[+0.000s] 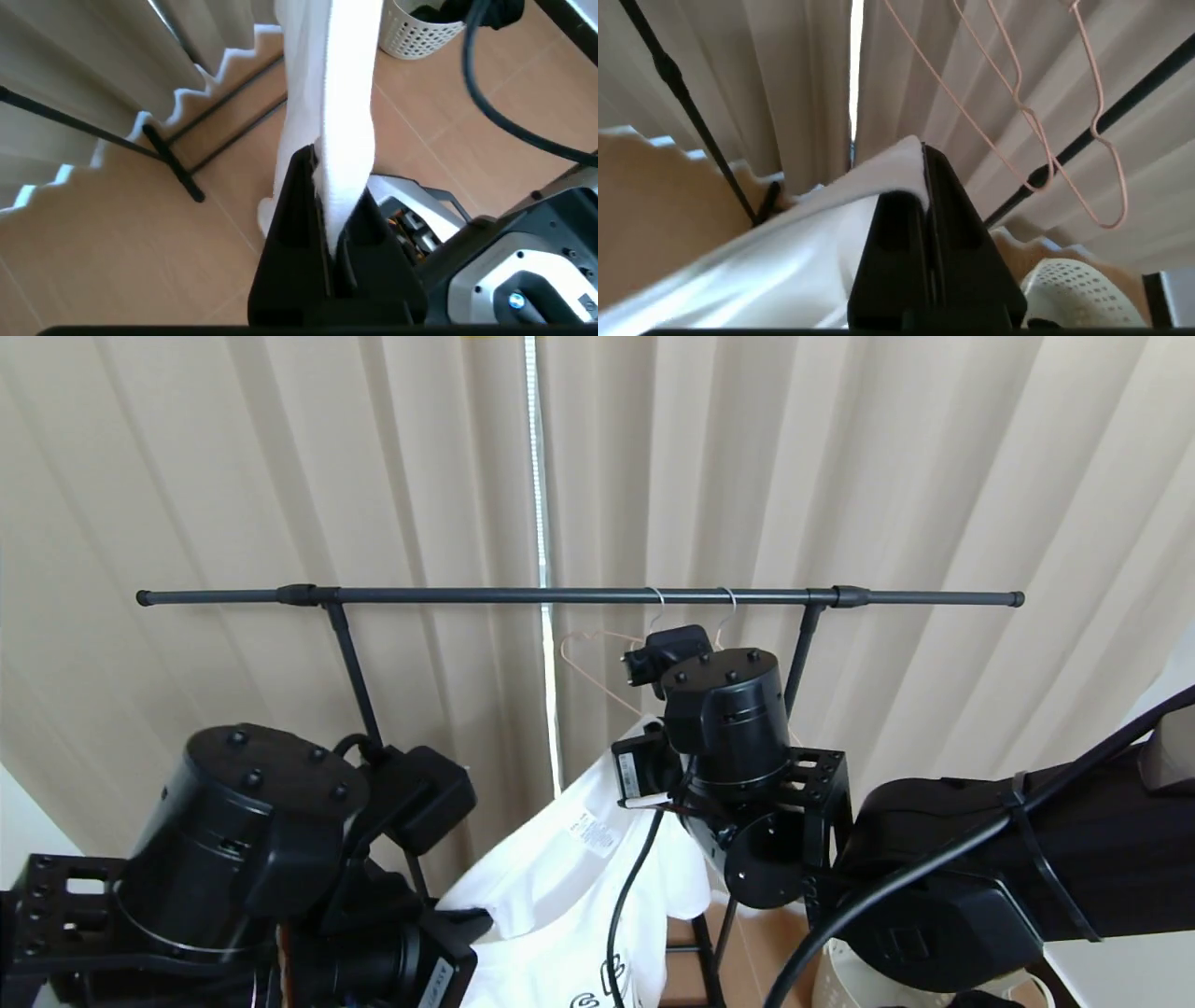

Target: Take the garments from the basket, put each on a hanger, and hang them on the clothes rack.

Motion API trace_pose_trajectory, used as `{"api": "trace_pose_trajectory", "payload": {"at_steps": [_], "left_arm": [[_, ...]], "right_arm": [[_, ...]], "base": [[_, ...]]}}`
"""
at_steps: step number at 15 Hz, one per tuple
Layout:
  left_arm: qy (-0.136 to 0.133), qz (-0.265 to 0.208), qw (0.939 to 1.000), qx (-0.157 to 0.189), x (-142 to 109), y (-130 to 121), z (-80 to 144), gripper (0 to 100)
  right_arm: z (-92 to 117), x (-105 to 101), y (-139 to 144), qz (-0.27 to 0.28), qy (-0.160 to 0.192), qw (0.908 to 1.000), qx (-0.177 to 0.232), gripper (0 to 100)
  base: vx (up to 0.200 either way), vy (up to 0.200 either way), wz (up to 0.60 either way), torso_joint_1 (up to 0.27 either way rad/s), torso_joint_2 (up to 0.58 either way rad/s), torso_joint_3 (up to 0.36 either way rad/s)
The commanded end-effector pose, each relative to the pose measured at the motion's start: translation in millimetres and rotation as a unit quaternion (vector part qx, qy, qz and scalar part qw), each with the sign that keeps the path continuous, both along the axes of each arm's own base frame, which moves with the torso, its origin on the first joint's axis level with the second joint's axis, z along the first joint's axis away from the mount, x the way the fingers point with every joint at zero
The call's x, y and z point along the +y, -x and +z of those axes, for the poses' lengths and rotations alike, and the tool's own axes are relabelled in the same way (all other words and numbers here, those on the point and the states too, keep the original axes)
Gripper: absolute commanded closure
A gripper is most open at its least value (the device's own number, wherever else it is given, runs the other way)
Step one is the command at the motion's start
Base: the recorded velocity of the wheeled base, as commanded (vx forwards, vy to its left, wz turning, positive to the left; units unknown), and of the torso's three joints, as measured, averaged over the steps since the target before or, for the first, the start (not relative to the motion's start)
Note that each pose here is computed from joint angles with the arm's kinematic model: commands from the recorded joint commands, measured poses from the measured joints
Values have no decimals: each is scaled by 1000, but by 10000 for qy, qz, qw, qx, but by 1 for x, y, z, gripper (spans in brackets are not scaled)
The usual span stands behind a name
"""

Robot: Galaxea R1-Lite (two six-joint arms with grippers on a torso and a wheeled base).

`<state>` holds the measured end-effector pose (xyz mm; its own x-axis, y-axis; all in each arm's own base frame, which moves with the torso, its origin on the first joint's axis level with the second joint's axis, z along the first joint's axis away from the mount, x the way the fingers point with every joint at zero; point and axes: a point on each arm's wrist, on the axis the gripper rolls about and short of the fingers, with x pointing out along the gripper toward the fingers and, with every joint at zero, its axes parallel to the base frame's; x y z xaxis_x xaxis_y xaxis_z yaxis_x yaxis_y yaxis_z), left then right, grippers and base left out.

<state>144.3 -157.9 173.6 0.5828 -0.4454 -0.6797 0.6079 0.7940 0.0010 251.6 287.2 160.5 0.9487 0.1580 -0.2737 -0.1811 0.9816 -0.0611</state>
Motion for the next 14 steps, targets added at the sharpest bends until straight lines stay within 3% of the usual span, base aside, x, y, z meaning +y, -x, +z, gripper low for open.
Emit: {"api": "trace_pose_trajectory", "payload": {"at_steps": [1,4,7,11,14], "left_arm": [[-40,-203,9992,331,-19,7,-13,100],[212,-102,9978,619,-45,5,-14,100],[356,10,9967,729,-59,0,-14,100],[390,106,9969,668,-52,0,-10,100],[500,545,9958,546,-33,-13,-2,100]], "right_arm": [[-3,14,3,100,-244,9997,-17,100],[4,23,10,161,-638,9978,-34,100],[5,24,11,161,-679,9976,-37,100],[9,18,7,71,-688,9976,-56,100],[18,1,-1,-140,-637,9978,-126,100]], "base": [[0,0,0,0,0,0],[0,0,0,0,0,0],[0,0,0,0,0,0],[0,0,0,0,0,0],[0,0,0,0,0,0]]}}
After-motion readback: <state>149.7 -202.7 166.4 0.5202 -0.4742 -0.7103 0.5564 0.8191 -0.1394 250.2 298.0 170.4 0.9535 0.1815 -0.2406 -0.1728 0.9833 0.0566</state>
